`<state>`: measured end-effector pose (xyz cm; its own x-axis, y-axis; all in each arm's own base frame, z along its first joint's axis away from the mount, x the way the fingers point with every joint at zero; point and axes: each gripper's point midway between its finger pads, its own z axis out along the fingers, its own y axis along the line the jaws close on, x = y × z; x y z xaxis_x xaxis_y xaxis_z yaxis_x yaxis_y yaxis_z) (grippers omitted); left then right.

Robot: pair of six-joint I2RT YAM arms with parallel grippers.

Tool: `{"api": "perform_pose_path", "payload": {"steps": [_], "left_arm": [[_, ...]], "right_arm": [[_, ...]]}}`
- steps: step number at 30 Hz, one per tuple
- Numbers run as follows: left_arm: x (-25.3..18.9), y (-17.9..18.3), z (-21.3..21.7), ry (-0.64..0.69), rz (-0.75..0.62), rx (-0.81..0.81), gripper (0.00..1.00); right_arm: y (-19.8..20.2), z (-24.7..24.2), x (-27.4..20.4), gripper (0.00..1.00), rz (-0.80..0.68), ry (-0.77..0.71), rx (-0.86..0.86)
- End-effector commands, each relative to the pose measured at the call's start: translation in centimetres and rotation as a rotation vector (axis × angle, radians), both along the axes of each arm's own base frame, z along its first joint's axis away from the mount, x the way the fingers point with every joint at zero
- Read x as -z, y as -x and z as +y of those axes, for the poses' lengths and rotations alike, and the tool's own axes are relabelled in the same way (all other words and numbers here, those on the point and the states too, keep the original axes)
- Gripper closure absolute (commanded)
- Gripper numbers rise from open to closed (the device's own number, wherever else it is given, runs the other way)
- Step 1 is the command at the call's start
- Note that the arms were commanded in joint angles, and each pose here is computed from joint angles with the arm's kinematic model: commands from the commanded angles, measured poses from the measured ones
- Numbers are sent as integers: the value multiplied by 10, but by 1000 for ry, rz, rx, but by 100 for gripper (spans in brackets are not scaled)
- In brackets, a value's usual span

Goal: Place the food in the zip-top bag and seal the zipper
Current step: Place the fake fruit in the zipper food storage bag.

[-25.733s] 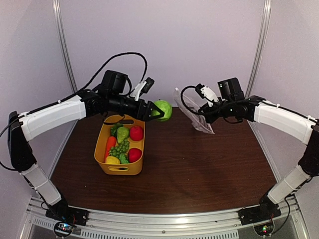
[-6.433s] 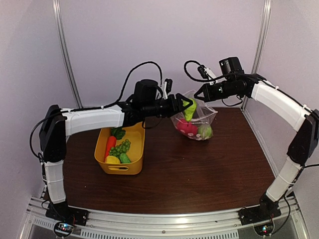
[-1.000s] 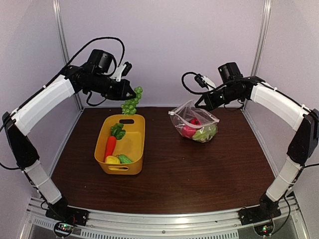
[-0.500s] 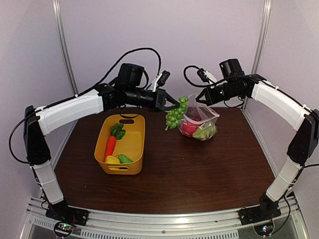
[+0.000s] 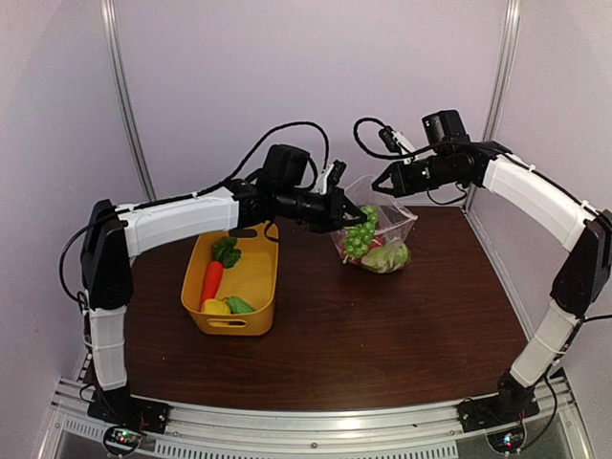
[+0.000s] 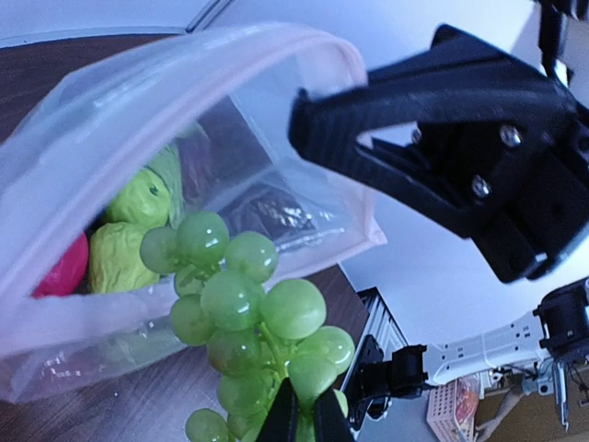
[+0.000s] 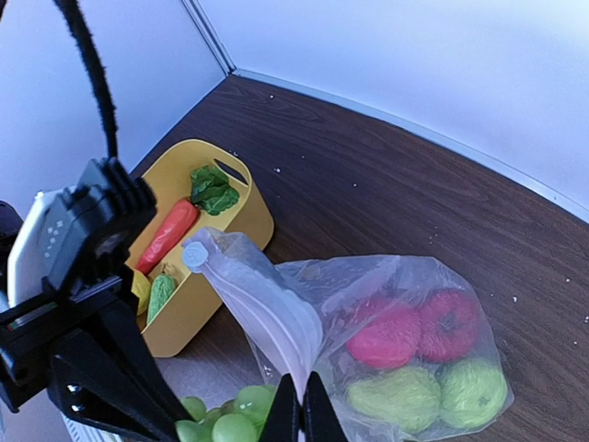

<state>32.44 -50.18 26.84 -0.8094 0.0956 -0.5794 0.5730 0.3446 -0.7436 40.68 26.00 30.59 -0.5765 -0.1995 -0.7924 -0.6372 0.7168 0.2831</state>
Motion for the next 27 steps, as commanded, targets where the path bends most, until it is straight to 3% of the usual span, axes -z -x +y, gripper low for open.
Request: {"api": "perform_pose_path", "payload": {"steps": [1,9,15,21,27], "left_arm": [[-21,-31,-8,120,53,-153,100],[-28,-69,4,267,141,-384,100],[-11,-93,12,267,194,-537,100],[22,-99,12,289,316,-596,100],[24,-102,12,297,328,-617,100]], "right_arm": [[10,10,-21,100,-23,-82,-47],[30,25,-14,100,5,-105,-125],[50,41,-21,100,23,-159,-212],[54,49,-35,100,41,-230,-244],[51,53,-30,100,64,-242,-249]]}}
